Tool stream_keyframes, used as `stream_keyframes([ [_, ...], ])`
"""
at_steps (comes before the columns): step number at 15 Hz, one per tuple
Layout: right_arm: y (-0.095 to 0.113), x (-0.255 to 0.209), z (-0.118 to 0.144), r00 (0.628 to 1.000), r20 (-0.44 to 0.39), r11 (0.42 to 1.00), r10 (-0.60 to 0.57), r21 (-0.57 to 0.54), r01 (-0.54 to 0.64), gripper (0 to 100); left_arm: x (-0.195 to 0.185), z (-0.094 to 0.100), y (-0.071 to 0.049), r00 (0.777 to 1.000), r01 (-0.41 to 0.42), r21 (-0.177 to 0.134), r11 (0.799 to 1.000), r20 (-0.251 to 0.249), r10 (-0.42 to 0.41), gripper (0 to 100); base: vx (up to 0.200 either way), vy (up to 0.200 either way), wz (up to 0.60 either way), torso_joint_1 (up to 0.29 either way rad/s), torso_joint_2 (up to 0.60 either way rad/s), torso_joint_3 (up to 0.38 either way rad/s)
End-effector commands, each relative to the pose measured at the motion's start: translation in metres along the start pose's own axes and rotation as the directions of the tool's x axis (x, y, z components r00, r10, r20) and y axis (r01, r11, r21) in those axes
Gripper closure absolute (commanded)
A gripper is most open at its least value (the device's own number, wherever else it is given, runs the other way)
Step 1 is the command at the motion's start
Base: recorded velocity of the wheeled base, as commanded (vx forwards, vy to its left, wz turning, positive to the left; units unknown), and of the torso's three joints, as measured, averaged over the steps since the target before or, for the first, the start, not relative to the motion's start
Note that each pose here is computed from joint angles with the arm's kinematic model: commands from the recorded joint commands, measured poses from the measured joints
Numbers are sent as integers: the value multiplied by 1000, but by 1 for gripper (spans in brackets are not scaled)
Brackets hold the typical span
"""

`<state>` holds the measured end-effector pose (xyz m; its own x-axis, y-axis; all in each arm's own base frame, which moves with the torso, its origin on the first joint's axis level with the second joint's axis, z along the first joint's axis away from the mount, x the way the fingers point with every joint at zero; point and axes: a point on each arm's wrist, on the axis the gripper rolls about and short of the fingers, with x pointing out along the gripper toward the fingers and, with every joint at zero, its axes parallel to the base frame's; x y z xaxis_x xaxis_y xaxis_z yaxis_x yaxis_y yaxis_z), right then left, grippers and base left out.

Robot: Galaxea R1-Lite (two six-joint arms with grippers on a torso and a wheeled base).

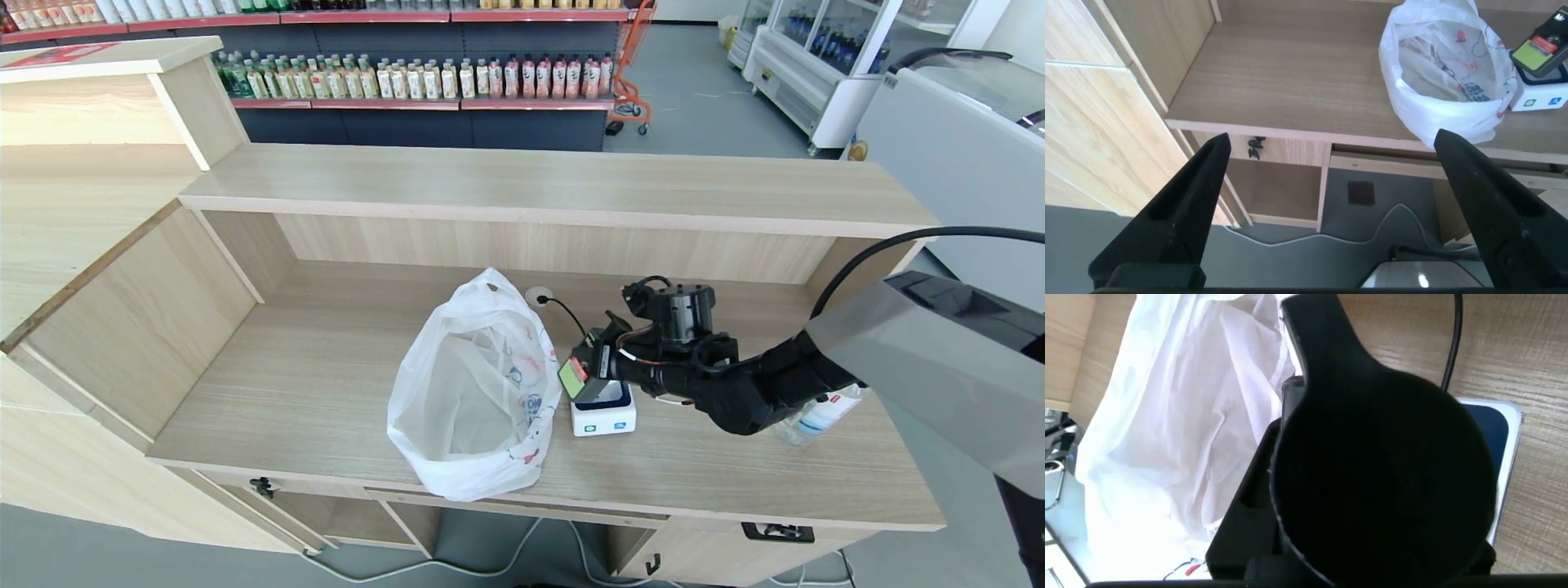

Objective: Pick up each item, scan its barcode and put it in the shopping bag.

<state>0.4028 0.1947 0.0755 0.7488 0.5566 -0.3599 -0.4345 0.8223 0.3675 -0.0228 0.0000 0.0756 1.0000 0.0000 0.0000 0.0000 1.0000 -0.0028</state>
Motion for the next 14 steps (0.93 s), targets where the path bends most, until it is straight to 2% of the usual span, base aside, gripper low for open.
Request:
stream_keyframes([
  [1, 4, -5, 7, 1000, 18, 1000, 6, -5, -6, 100, 0, 0, 0, 1000, 0, 0, 1000, 0, 0, 0, 0, 0, 0, 0, 0, 0],
  [2, 8, -11, 16, 999, 42, 1000, 15, -10, -14, 100, 0, 0, 0, 1000, 0, 0, 1000, 0, 0, 0, 0, 0, 0, 0, 0, 0],
  [3, 15, -23, 31, 996, 80, 998, 24, -60, -19, 100, 0, 0, 0, 1000, 0, 0, 1000, -2, 0, 0, 0, 0, 0, 0, 0, 0],
  [5, 21, -52, 58, 984, 175, 972, -16, -226, 56, 100, 0, 0, 0, 1000, 0, 1, 1000, -2, 0, 0, 0, 0, 0, 0, 0, 0],
  [6, 26, -73, 72, 975, 220, 960, -23, -266, 83, 100, 0, 0, 0, 1000, 0, 1, 1000, -2, 0, 0, 0, 0, 0, 0, 0, 0],
  [8, 41, -101, 87, 968, 252, 956, -1, -283, 75, 100, 0, 0, 0, 1000, 0, 1, 1000, 0, 0, 0, 0, 0, 0, 0, 0, 0],
  [10, 58, -110, 89, 971, 237, 957, 34, -286, 37, 100, 0, 0, 0, 1000, 0, 1, 1000, 0, 0, 0, 0, 200, 0, -10, 0, 2],
  [12, 63, -106, 84, 974, 221, 959, 47, -283, 18, 100, 0, 0, 0, 1000, 0, 1, 1000, -2, 0, 0, 0, 200, 0, 5, -3, 5],
  [14, 62, -83, 65, 987, 154, 958, 40, -288, 6, 100, 0, 0, 0, 1000, 0, 1, 1000, 0, 0, 0, 0, 200, 0, 15, 12, -7],
])
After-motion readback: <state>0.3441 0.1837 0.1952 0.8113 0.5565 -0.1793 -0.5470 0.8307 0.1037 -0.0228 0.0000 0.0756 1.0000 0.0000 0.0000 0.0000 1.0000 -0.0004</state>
